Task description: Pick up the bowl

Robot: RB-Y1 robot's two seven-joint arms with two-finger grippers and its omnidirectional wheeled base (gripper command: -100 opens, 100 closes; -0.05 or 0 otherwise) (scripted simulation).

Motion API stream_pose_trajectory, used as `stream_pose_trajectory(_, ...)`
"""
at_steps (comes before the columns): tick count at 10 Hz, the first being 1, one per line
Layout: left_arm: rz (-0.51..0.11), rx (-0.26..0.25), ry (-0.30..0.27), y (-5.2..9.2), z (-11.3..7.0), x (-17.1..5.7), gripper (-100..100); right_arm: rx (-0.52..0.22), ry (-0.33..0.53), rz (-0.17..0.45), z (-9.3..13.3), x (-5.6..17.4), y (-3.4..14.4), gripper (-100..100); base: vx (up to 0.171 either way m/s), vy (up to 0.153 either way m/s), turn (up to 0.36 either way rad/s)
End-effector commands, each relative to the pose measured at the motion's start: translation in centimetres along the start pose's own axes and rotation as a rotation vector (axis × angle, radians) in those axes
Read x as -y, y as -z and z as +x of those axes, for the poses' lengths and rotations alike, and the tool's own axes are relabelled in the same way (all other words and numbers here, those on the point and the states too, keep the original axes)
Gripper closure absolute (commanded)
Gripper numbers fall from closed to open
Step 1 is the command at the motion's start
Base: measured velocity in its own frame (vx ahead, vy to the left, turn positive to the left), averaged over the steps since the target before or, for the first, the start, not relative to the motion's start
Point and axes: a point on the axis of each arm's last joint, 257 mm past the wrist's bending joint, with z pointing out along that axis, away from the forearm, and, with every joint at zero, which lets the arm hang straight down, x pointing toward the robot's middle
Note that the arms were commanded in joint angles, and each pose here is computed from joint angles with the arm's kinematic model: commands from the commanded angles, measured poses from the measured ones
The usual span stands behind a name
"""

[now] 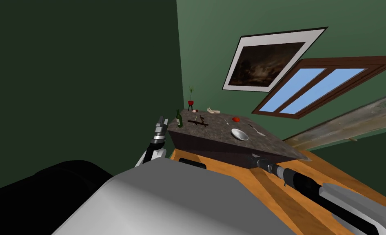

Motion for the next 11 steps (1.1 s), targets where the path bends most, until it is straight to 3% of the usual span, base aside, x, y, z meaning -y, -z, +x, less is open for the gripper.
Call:
stream_pose_trajectory(1,0.0,0.0,0.0,0.0,0.0,0.0,0,-0.059,0.07,0.031,0.7,2.2,1.3,-100,0.022,0.011,0.182)
stream_pose_trajectory(6,0.0,0.0,0.0,0.0,0.0,0.0,0,-0.166,0.205,0.072,1.2,5.4,3.6,-100,0.025,0.002,0.151)
stream_pose_trajectory(9,0.0,0.0,0.0,0.0,0.0,0.0,0,-0.301,0.36,0.107,2.3,8.9,6.7,-100,0.045,-0.013,0.284)
stream_pose_trajectory(11,0.0,0.0,0.0,0.0,0.0,0.0,0,-0.342,0.404,0.112,2.6,9.7,7.7,-100,0.041,-0.012,0.159)
